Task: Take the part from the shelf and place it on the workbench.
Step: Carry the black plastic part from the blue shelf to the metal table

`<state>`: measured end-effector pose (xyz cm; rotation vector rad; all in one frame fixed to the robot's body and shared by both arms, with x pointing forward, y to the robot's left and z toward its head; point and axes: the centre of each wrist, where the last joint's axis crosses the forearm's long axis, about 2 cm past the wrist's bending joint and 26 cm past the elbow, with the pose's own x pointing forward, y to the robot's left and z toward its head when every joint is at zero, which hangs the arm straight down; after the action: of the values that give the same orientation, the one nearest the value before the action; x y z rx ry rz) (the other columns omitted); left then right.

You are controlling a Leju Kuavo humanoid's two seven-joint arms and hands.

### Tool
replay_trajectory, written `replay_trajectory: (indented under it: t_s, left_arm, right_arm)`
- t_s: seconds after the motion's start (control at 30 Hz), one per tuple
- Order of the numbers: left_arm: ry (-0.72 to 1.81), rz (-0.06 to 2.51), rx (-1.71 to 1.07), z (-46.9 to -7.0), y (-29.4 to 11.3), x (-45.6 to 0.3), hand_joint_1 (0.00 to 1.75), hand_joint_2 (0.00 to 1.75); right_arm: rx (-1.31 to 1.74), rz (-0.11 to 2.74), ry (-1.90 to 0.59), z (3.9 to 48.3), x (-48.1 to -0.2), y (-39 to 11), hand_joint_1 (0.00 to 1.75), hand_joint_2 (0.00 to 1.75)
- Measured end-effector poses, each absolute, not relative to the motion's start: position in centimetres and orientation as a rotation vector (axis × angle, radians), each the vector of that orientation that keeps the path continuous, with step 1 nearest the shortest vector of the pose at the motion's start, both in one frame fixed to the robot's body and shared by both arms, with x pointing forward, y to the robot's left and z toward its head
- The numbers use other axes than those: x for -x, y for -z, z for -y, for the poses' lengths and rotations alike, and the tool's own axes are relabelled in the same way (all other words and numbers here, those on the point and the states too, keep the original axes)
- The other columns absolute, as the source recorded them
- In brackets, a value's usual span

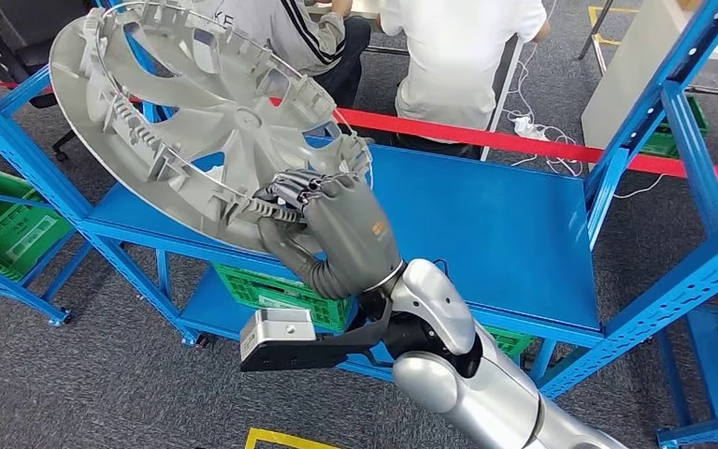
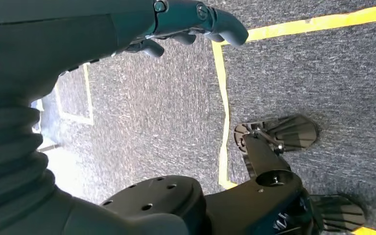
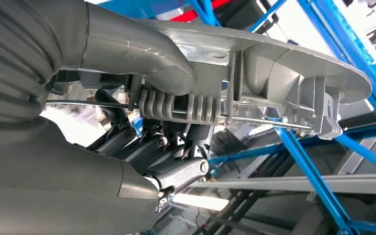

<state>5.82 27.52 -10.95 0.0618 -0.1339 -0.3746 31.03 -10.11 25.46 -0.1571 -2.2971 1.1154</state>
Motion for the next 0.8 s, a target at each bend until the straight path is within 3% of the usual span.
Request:
replay_trajectory:
  t_s: [0.8]
  left_arm:
    - [0.356, 0.097, -0.05, -27.02, 10.84, -6.43, 0.0, 1.75]
  right_arm:
    - [0.198, 2.296, -1.152, 9.61, -30.49, -25.41, 1.75, 1.75]
